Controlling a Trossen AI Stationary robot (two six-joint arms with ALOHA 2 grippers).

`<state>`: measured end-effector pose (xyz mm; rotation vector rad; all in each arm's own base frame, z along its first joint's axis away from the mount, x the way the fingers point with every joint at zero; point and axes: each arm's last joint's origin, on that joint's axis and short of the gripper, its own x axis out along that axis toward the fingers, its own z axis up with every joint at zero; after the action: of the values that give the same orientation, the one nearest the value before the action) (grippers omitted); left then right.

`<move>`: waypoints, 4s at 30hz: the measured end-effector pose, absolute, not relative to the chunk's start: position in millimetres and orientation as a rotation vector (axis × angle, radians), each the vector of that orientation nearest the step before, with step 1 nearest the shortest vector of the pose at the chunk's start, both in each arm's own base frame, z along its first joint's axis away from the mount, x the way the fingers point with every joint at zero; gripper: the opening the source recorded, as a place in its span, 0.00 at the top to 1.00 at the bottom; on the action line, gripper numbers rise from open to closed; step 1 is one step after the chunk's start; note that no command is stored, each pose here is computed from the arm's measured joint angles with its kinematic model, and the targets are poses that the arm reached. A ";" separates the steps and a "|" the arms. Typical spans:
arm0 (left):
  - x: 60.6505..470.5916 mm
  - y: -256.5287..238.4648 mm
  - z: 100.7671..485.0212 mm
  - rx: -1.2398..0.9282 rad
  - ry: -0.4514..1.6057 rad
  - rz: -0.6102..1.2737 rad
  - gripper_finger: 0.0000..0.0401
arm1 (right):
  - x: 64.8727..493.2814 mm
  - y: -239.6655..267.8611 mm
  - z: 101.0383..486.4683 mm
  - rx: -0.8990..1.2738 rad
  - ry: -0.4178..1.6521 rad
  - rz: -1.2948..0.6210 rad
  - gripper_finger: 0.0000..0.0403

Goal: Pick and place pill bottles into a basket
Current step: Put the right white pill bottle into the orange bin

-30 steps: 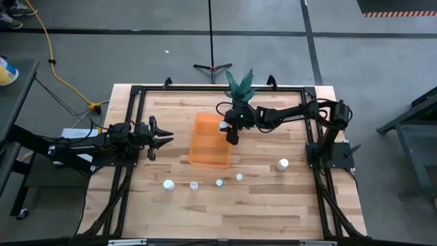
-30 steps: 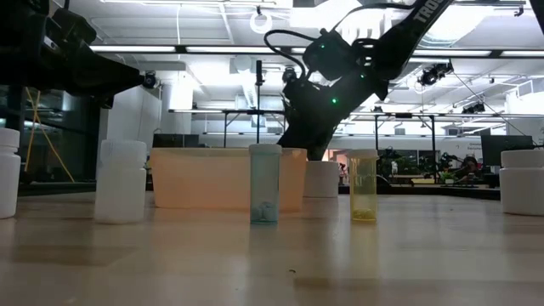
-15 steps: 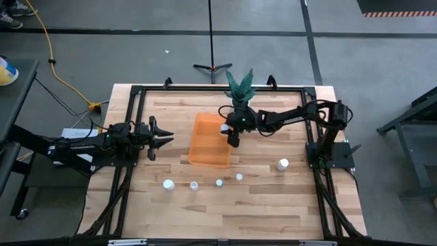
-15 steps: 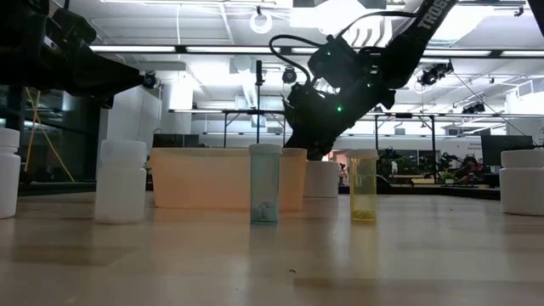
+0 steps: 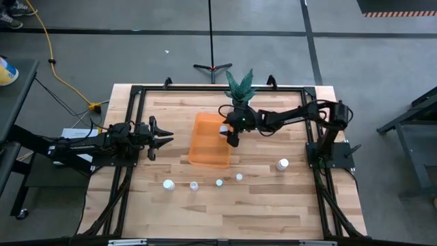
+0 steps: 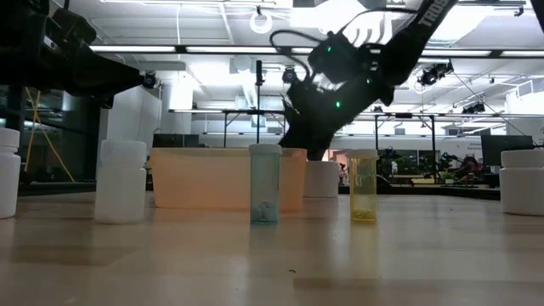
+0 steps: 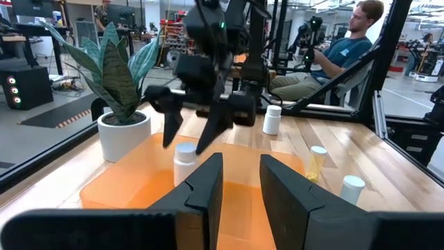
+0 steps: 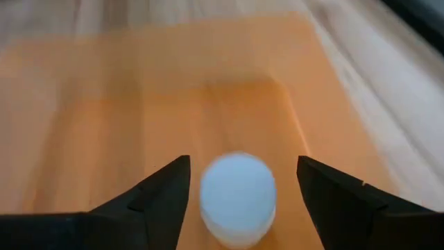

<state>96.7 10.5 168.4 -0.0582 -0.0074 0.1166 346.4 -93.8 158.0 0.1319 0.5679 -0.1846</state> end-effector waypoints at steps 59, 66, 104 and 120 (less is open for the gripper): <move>96.7 10.5 168.4 -0.058 -0.007 0.117 0.67 | 164.6 79.0 199.0 0.154 1.311 -0.325 0.36; 96.7 10.5 168.5 -0.058 -0.008 0.117 0.67 | 163.8 78.6 192.2 0.158 1.304 -0.324 0.36; 96.7 10.5 168.5 -0.059 -0.008 0.117 0.67 | 166.0 78.9 181.4 0.112 1.252 -0.272 0.58; 96.7 10.5 168.5 -0.059 -0.008 0.117 0.67 | 210.3 88.2 241.0 -0.062 0.863 -0.130 0.59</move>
<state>96.7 10.5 168.5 -0.0587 -0.0081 0.1168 210.3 88.2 241.0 -0.0622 0.8627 -0.1300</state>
